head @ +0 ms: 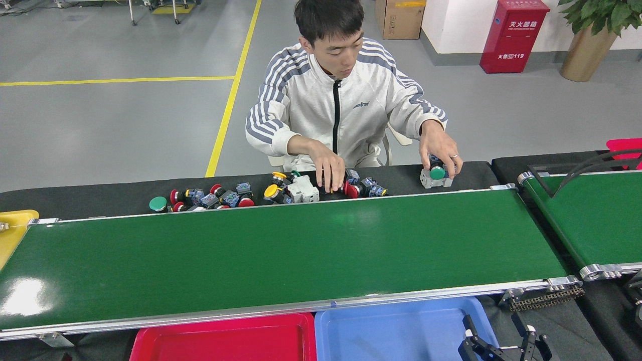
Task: Pick switch part from conveyor to tray
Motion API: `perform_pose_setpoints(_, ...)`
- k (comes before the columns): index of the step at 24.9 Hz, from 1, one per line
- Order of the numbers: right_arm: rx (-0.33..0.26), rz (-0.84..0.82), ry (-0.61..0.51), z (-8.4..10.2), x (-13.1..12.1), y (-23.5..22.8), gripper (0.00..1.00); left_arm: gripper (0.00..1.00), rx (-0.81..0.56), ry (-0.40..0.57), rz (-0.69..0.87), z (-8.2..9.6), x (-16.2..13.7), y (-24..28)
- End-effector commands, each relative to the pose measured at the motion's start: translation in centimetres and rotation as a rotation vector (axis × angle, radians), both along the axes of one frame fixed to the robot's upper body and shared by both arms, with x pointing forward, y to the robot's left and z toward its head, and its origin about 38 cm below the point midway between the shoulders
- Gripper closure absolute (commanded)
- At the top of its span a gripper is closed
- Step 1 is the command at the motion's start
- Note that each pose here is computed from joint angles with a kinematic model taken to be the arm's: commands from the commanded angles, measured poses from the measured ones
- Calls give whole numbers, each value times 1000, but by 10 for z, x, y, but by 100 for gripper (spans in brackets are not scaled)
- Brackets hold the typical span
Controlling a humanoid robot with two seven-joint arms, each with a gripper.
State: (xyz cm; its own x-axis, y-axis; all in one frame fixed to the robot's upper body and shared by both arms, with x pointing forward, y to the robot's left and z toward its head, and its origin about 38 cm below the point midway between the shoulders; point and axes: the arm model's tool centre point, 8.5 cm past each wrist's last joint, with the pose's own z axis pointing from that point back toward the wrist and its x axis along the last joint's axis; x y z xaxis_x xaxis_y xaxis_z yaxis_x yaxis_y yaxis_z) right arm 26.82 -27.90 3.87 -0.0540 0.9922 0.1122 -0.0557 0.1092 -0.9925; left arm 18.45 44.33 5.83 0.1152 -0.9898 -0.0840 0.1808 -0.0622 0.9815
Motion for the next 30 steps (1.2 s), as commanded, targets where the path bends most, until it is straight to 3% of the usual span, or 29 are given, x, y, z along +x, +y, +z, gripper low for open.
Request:
perform_pose_setpoints(1, -13, 2, -34, 8, 4, -2, 1, 0, 10, -24, -1, 6, 0, 2)
perform_pose_setpoints(7, -47, 7, -32, 7, 4, 0, 1, 0, 14, -47, -2, 11, 6, 1)
perform_pose_setpoints(30, -47, -4, -37, 8, 6, -1, 1, 0, 18, -60, -11, 15, 12, 2)
